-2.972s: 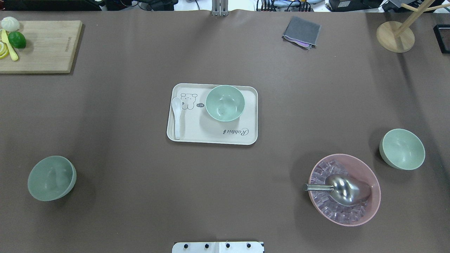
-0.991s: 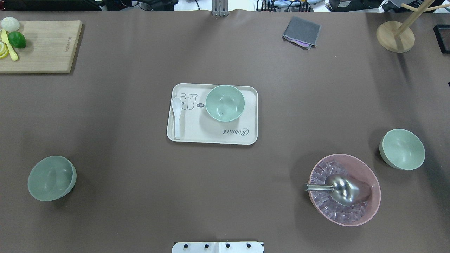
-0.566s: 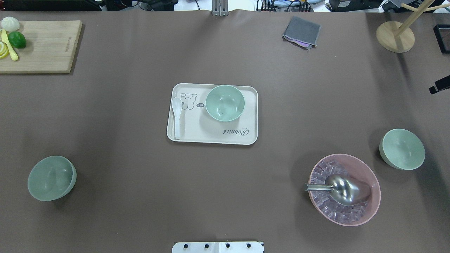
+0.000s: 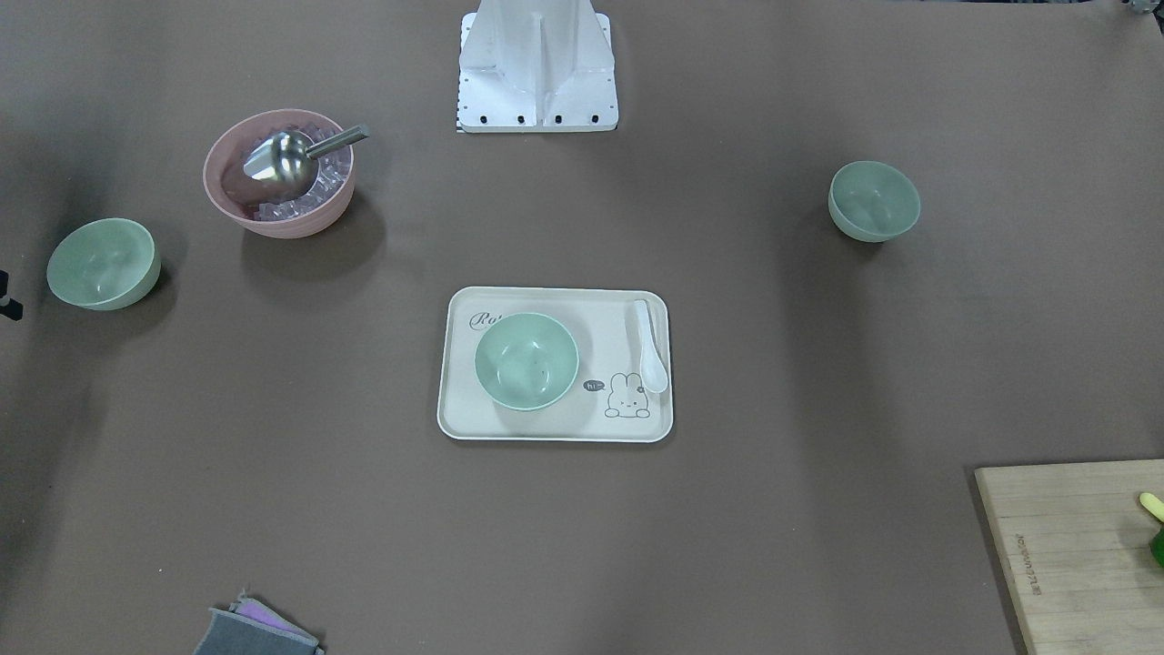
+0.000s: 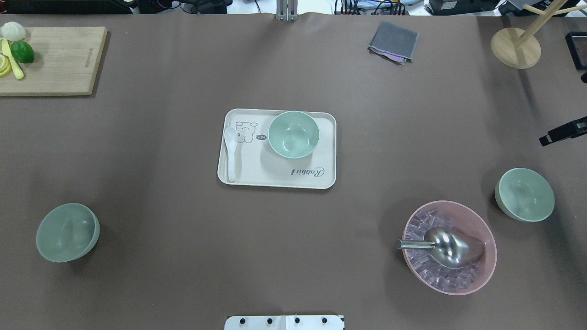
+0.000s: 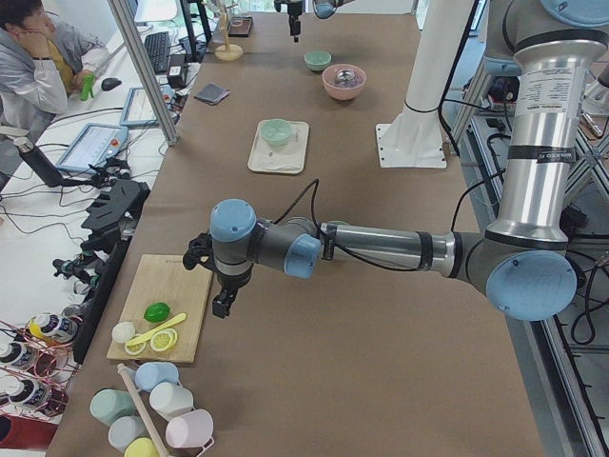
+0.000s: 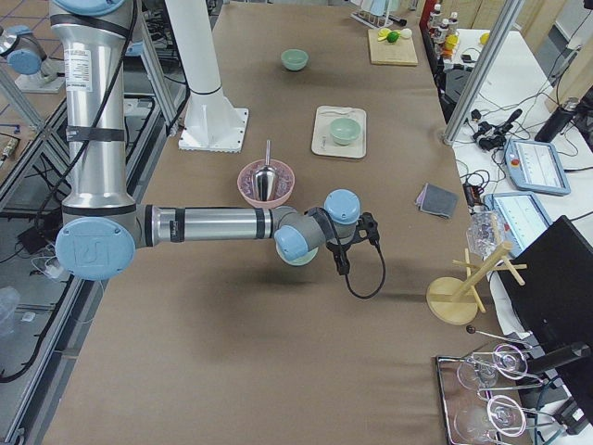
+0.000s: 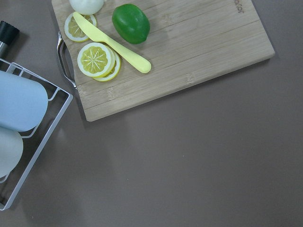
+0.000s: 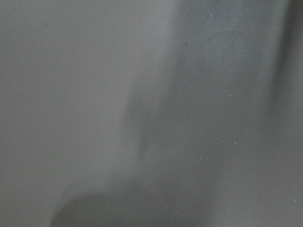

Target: Stack green bowls together

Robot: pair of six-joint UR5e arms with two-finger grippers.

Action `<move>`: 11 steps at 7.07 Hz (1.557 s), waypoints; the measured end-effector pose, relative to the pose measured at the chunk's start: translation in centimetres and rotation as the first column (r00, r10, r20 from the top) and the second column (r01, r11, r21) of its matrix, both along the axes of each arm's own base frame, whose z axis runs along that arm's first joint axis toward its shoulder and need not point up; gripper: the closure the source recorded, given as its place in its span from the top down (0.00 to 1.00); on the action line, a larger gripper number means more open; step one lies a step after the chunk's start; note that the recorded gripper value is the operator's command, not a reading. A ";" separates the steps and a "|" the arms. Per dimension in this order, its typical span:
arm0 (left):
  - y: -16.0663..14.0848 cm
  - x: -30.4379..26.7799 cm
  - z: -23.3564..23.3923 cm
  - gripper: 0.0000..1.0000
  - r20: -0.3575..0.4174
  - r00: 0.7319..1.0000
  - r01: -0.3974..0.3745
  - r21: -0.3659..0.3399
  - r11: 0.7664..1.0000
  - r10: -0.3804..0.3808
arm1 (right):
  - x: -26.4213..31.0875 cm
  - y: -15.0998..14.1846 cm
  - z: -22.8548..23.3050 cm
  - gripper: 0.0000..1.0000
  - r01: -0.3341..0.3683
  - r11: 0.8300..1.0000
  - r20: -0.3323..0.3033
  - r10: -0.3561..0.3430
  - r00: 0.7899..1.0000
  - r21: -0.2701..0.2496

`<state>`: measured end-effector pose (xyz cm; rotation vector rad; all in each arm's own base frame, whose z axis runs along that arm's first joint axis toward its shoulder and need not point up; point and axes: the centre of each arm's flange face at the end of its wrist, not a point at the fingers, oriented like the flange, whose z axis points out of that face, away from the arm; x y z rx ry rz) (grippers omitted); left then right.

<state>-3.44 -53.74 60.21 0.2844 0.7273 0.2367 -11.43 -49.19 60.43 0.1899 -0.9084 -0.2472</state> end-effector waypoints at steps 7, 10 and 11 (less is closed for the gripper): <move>0.1 0.3 -0.3 0.97 -0.046 0.999 0.007 -0.022 1.000 -0.008 | -4.4 5.2 3.1 0.00 0.116 0.993 -0.003 -0.116 0.993 -0.001; 0.1 0.3 -0.3 0.97 -0.048 0.999 0.007 -0.024 1.000 -0.009 | -4.4 5.8 3.8 0.00 0.123 0.992 -0.006 -0.123 0.992 -0.017; 0.1 0.3 -0.3 0.97 -0.049 0.999 0.007 -0.024 1.000 -0.008 | -4.5 5.9 3.6 0.00 0.123 0.992 -0.002 -0.123 0.992 -0.021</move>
